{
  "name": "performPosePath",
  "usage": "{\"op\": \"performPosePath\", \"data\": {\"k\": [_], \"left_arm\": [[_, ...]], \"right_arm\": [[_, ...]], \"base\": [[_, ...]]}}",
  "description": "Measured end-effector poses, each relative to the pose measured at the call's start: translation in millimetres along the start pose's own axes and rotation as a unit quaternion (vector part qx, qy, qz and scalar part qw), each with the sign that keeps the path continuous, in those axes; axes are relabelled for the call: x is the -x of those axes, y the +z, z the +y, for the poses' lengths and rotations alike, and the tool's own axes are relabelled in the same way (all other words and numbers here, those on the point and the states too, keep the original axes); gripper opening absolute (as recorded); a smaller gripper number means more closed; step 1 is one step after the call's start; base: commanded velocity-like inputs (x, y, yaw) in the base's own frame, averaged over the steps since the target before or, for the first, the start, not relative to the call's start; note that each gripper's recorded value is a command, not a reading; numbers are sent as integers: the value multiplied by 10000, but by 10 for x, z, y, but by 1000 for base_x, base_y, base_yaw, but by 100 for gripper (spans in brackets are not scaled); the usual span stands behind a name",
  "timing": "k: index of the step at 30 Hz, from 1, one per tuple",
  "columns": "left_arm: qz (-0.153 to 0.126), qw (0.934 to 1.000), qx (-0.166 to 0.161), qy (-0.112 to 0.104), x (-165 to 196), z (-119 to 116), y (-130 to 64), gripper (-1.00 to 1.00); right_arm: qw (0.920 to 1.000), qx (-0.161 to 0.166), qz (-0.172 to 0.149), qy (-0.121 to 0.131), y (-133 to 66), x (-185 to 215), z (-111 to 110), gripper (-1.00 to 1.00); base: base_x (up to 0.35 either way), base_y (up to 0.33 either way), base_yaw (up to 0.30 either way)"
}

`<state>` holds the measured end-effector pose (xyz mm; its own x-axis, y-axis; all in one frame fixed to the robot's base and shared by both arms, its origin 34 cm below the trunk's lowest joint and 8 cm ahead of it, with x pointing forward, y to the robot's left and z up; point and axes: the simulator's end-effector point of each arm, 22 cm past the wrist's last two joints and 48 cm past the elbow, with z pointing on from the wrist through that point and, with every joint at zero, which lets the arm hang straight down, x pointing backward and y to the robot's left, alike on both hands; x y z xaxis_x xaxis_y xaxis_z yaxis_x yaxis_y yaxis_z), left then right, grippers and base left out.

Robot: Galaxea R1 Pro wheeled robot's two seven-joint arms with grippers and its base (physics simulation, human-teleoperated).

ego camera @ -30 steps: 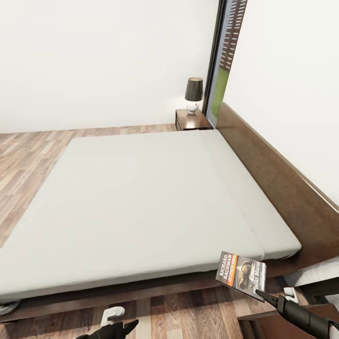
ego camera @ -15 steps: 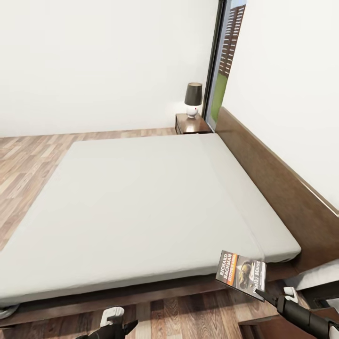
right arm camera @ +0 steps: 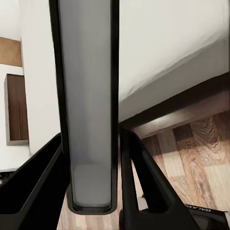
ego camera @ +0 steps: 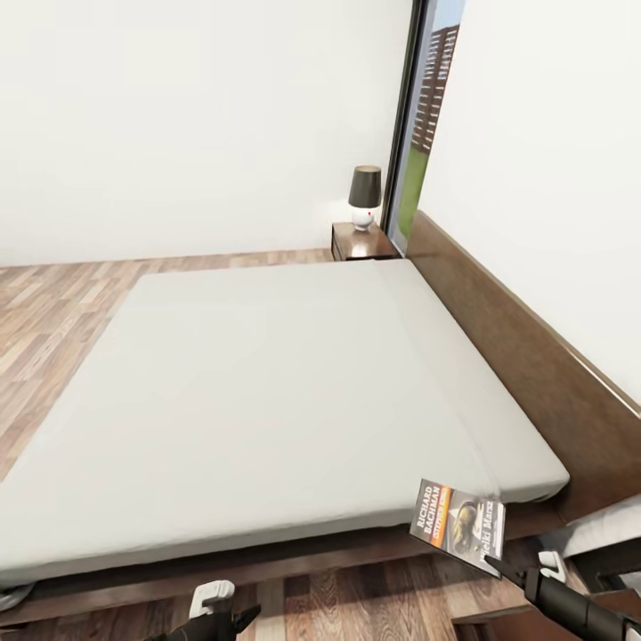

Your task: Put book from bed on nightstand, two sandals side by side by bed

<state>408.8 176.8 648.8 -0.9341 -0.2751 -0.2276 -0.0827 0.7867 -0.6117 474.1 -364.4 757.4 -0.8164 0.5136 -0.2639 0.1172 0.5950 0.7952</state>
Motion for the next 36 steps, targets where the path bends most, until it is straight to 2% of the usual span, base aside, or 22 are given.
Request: {"op": "performPosePath", "data": {"k": [11,36], "left_arm": [[-101,9999,34,40,100,35,-60,100],[-233,9996,1,155,234,-76,-79,100]], "right_arm": [[10000,-14,-54,36,-34,-9,7,-100],[9999,46,-82,71,-1,-61,108,-100]], "base": [[0,0,0],[0,0,0]]}}
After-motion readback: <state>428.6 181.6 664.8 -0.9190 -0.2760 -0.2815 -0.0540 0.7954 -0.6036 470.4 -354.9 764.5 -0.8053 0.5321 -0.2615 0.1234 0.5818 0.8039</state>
